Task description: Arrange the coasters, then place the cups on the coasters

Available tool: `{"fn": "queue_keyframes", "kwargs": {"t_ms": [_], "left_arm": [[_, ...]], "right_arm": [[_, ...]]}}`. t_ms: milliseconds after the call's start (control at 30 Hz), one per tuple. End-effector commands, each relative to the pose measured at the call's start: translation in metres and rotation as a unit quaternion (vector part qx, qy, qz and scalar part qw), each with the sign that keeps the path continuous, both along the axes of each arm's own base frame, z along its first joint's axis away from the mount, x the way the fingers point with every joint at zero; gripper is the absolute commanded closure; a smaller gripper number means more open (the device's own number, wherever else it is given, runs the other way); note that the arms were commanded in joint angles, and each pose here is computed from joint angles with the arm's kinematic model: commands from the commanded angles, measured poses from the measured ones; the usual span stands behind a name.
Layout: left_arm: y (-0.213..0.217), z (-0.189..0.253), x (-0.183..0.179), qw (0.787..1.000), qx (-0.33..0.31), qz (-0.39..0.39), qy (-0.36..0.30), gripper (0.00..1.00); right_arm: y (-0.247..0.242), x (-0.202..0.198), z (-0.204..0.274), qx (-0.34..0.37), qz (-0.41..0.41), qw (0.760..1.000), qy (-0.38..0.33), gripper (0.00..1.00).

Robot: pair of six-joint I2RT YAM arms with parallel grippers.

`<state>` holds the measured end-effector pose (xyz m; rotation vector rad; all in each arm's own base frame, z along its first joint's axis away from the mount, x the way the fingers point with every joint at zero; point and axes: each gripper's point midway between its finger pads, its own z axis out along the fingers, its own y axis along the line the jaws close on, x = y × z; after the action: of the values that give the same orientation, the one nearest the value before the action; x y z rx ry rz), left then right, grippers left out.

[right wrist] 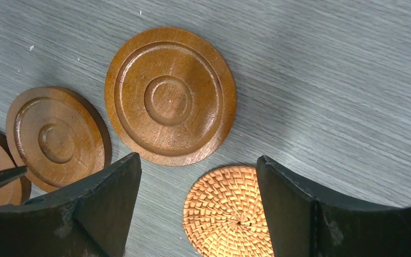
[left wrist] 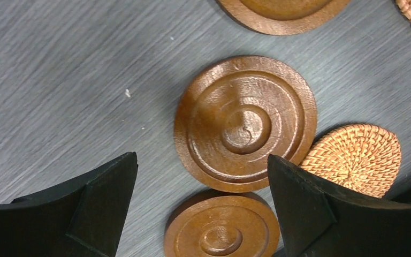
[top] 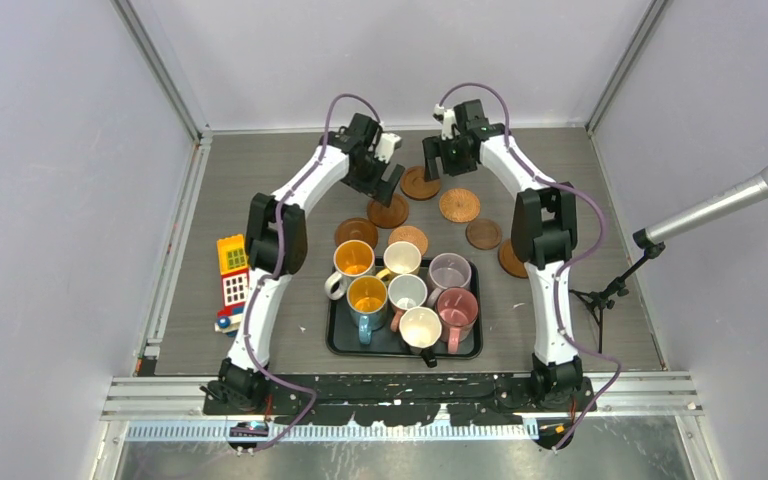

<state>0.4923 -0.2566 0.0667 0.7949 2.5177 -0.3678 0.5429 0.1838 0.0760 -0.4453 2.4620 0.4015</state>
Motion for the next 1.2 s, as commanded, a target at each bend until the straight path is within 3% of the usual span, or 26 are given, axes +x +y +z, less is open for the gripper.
{"fn": "queue_keyframes", "kwargs": {"t_ms": [0,400,700,867,1167], "left_arm": [[-0.005,-0.002,0.004,1.000,0.000,-0.007,-0.018,0.07],[0.008,-0.028,0.018,0.996,0.067,-0.009,-0.054,0.14],[0.031,-0.029,0.029,0.995,0.077,0.027,-0.056,0.30],[0.053,-0.031,0.035,0.994,0.082,0.055,-0.047,0.36],[0.119,-0.036,0.046,0.988,0.087,0.128,-0.015,0.40]], "right_arm": [[0.009,0.005,0.000,-0.004,0.008,1.000,-0.010,0.17],[0.025,0.003,-0.020,-0.026,0.019,0.999,-0.005,0.18],[0.046,-0.002,-0.034,-0.035,0.035,0.999,-0.001,0.30],[0.057,-0.002,-0.034,-0.032,0.041,0.999,-0.004,0.37],[0.093,-0.009,-0.034,-0.016,0.076,0.997,-0.010,0.39]]}}
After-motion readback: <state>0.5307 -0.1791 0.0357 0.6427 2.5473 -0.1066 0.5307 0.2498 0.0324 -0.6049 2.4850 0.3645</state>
